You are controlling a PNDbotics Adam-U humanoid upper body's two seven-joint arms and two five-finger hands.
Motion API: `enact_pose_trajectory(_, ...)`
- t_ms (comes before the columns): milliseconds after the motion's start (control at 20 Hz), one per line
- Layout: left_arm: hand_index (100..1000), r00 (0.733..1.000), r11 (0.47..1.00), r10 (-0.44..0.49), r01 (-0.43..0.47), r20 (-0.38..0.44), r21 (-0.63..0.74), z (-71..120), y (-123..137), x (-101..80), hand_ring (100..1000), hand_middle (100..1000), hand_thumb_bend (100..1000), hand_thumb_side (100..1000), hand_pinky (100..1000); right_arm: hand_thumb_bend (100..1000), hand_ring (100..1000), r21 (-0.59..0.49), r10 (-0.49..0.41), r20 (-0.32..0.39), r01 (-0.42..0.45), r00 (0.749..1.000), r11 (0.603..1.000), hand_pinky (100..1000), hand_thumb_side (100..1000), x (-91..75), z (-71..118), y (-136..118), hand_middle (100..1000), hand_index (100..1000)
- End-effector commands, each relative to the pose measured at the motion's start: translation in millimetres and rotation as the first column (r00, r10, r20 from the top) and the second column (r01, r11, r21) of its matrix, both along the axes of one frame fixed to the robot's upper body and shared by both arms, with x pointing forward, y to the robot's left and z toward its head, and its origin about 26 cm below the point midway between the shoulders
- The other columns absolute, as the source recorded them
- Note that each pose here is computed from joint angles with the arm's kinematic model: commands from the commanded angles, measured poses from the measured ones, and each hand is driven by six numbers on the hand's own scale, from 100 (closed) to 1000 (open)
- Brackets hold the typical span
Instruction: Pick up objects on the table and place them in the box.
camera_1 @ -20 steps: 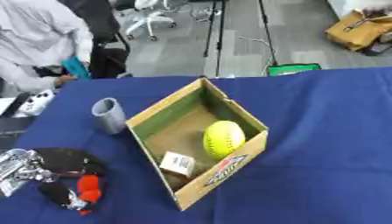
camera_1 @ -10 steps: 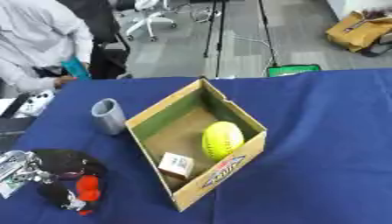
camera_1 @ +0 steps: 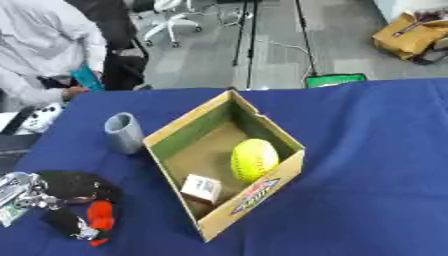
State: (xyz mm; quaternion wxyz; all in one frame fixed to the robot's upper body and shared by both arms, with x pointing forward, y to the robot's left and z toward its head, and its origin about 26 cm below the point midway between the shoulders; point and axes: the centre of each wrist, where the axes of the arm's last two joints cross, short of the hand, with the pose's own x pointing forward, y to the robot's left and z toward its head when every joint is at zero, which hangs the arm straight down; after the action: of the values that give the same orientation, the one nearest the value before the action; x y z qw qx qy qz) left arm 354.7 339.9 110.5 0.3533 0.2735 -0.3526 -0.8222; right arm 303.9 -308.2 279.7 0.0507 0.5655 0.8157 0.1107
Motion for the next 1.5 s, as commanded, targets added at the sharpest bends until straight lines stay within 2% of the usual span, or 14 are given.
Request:
enact_pose_trajectory(50, 967, 1.0, 0.999, 0.018, -0.019, 0.007, 0.04, 8.5, 13.5, -1.5, 1000, 926, 523, 931, 1000, 100, 471, -0.013, 0.009, 0.036, -0.008, 0.999, 1.0, 622, 585, -4.0, 10.6, 0.3, 354, 466)
enact_pose_trajectory(250, 965, 1.0, 0.999, 0.018, -0.018, 0.005, 0.042, 8.5, 13.5, -1.2, 978, 922, 537, 926, 1000, 100, 471, -0.014, 0.01, 0.037, -0.009, 0.999, 1.0, 622, 586, -4.0, 10.7, 0.4, 354, 466)
enact_pose_trajectory(300, 959, 1.0, 0.999, 0.018, -0.018, 0.005, 0.042, 8.4, 13.4, -1.2, 910, 911, 547, 913, 936, 100, 471, -0.014, 0.01, 0.037, -0.009, 0.999, 1.0, 622, 586, -4.0, 10.7, 0.4, 354, 466)
enact_pose_trajectory(500, 952, 1.0, 0.999, 0.017, -0.017, 0.006, 0.029, 7.9, 12.4, -1.0, 843, 898, 558, 889, 791, 100, 471, -0.015, 0.012, 0.037, -0.012, 0.999, 1.0, 622, 587, -3.9, 11.0, 0.8, 353, 466)
enact_pose_trajectory(550, 948, 1.0, 1.0, 0.016, -0.017, 0.007, 0.024, 7.9, 11.9, -0.9, 808, 890, 579, 869, 693, 100, 471, -0.015, 0.013, 0.037, -0.012, 0.999, 1.0, 622, 588, -3.9, 10.9, 0.8, 353, 465)
enact_pose_trajectory(650, 948, 1.0, 1.0, 0.017, -0.017, 0.009, 0.016, 7.6, 11.4, -0.8, 800, 887, 585, 864, 666, 100, 470, -0.015, 0.013, 0.038, -0.013, 0.999, 1.0, 622, 588, -3.9, 10.9, 0.9, 353, 465)
enact_pose_trajectory(700, 942, 1.0, 1.0, 0.017, -0.017, 0.01, 0.015, 7.4, 11.2, -0.8, 773, 880, 607, 848, 592, 100, 470, -0.015, 0.014, 0.038, -0.013, 0.999, 1.0, 622, 589, -3.9, 11.0, 1.0, 352, 464)
enact_pose_trajectory(1050, 935, 1.0, 1.0, 0.021, -0.021, 0.0, 0.0, 7.4, 8.8, 0.7, 764, 872, 635, 819, 565, 100, 471, -0.015, 0.015, 0.039, -0.014, 0.999, 1.0, 622, 590, -3.9, 11.3, 1.0, 352, 464)
enact_pose_trajectory(1100, 933, 1.0, 1.0, 0.02, -0.02, -0.001, 0.001, 7.7, 8.4, 0.8, 755, 862, 659, 791, 550, 100, 471, -0.015, 0.015, 0.039, -0.014, 0.999, 1.0, 622, 591, -3.9, 11.3, 1.0, 352, 463)
enact_pose_trajectory(1300, 927, 1.0, 1.0, 0.016, -0.016, -0.007, 0.005, 7.7, 6.0, 2.0, 739, 850, 655, 778, 516, 100, 470, -0.015, 0.016, 0.04, -0.016, 0.999, 1.0, 622, 590, -3.9, 11.5, 1.0, 351, 463)
enact_pose_trajectory(1350, 914, 1.0, 1.0, 0.013, -0.013, -0.007, 0.003, 7.8, 5.2, 2.3, 704, 819, 649, 747, 493, 100, 470, -0.015, 0.016, 0.04, -0.016, 0.999, 1.0, 621, 592, -3.9, 11.6, 1.0, 352, 463)
enact_pose_trajectory(1500, 907, 1.0, 1.0, 0.01, -0.01, -0.004, 0.002, 7.7, 3.9, 3.0, 689, 807, 648, 727, 476, 100, 470, -0.015, 0.017, 0.041, -0.017, 0.999, 1.0, 621, 592, -3.9, 11.8, 1.0, 352, 463)
